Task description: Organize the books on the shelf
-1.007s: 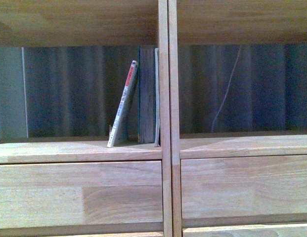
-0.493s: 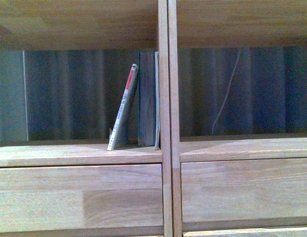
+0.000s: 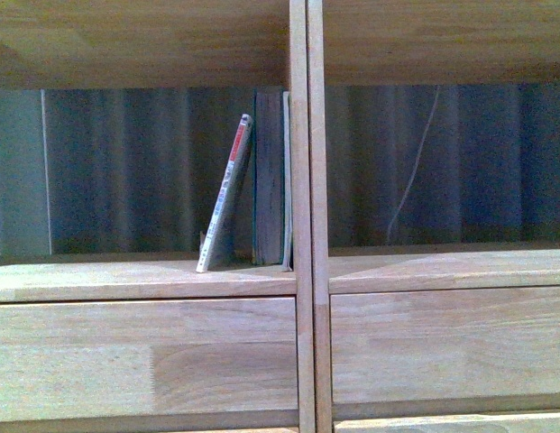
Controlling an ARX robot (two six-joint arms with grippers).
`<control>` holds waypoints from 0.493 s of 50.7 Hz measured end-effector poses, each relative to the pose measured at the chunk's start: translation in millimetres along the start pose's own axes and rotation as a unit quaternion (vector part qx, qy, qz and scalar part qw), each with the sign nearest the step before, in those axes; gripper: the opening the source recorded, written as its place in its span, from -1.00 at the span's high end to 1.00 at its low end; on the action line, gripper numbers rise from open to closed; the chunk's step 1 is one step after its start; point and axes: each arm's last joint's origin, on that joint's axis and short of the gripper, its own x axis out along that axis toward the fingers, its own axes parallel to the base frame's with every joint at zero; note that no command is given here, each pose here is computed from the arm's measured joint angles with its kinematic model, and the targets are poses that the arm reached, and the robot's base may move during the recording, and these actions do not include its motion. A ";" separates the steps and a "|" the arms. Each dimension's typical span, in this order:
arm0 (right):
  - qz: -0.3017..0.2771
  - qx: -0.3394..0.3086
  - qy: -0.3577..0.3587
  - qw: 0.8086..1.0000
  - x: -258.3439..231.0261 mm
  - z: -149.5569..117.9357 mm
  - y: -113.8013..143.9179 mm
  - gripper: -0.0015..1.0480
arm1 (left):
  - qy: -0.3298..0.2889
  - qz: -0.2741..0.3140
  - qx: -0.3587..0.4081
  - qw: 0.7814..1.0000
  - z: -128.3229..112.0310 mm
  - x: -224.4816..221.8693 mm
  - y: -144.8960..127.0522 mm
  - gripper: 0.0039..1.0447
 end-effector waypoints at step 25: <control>0.000 0.000 0.000 1.000 0.0 0.0 0.0 -0.03 | 0.000 0.000 0.000 1.000 -0.1 0.0 0.0 -0.18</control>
